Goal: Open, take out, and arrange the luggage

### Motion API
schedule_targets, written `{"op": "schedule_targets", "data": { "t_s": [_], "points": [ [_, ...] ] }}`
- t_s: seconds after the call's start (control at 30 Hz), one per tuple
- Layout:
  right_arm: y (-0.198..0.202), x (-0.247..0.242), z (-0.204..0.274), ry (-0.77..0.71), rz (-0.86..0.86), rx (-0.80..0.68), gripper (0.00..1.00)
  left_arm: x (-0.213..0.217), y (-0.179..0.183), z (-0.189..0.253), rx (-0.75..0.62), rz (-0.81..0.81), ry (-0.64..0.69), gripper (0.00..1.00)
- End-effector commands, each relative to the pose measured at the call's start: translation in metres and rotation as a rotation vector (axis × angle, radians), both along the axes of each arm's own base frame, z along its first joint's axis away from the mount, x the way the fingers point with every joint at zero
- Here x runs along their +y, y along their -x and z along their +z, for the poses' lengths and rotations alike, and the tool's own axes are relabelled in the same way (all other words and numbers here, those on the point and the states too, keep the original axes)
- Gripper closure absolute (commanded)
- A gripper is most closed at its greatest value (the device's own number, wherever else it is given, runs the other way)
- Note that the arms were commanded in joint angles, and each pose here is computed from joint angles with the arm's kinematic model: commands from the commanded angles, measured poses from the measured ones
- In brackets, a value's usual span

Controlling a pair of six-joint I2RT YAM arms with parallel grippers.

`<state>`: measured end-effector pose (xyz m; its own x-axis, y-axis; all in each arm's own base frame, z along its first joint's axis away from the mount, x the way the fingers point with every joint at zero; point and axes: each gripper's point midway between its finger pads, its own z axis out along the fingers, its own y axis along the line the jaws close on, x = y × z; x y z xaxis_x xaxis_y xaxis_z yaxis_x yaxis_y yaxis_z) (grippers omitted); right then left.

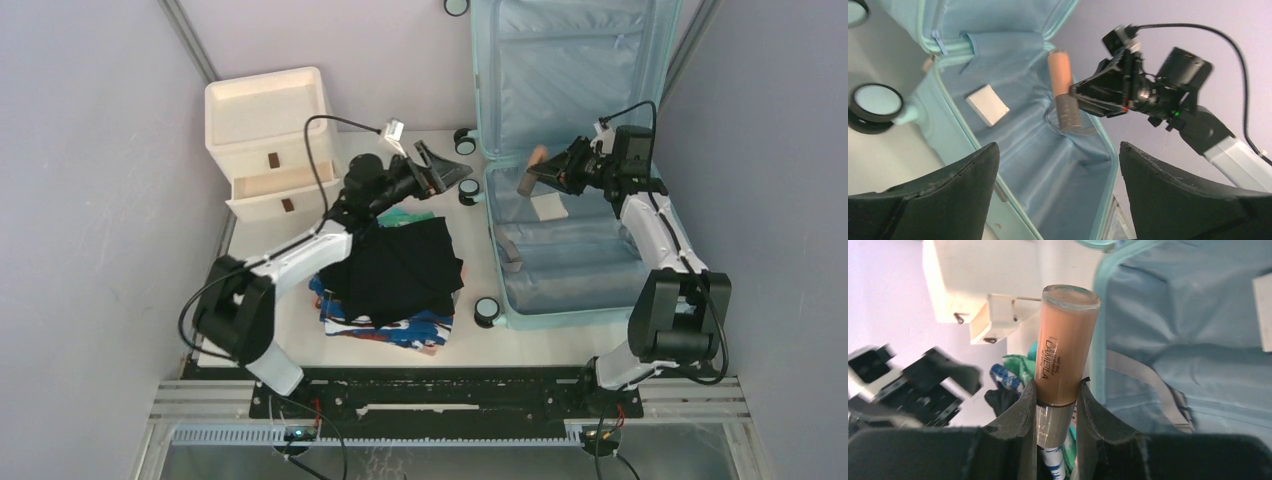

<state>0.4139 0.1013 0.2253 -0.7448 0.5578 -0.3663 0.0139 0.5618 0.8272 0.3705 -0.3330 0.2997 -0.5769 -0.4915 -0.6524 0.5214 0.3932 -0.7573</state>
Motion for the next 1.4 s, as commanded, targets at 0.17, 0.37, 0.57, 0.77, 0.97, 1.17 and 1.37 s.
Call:
{"op": "schedule_targets", "data": {
  "t_s": [0.17, 0.37, 0.57, 0.77, 0.97, 1.17, 1.37],
  "points": [
    [0.022, 0.045, 0.082, -0.046, 0.152, -0.279, 1.00, -0.059, 0.003, 0.039, 0.070, -0.209, 0.121, 0.07],
    [0.032, 0.067, 0.102, -0.048, 0.206, -0.362, 1.00, -0.074, 0.015, 0.031, 0.105, -0.276, 0.120, 0.10],
    [0.034, 0.073, 0.110, -0.059, 0.218, -0.387, 1.00, -0.081, 0.019, 0.030, 0.115, -0.312, 0.119, 0.16],
    [0.037, 0.079, 0.114, -0.059, 0.237, -0.412, 1.00, -0.090, 0.022, 0.030, 0.124, -0.351, 0.121, 0.19],
    [0.040, 0.084, 0.115, -0.047, 0.253, -0.429, 1.00, -0.098, 0.025, 0.033, 0.118, -0.392, 0.124, 0.34],
    [0.043, 0.086, 0.116, -0.026, 0.268, -0.454, 0.97, -0.099, 0.027, 0.038, 0.099, -0.421, 0.155, 0.94],
    [0.047, 0.089, 0.116, 0.002, 0.311, -0.496, 0.45, -0.077, 0.021, 0.039, 0.057, -0.347, 0.139, 1.00]
  ]
}}
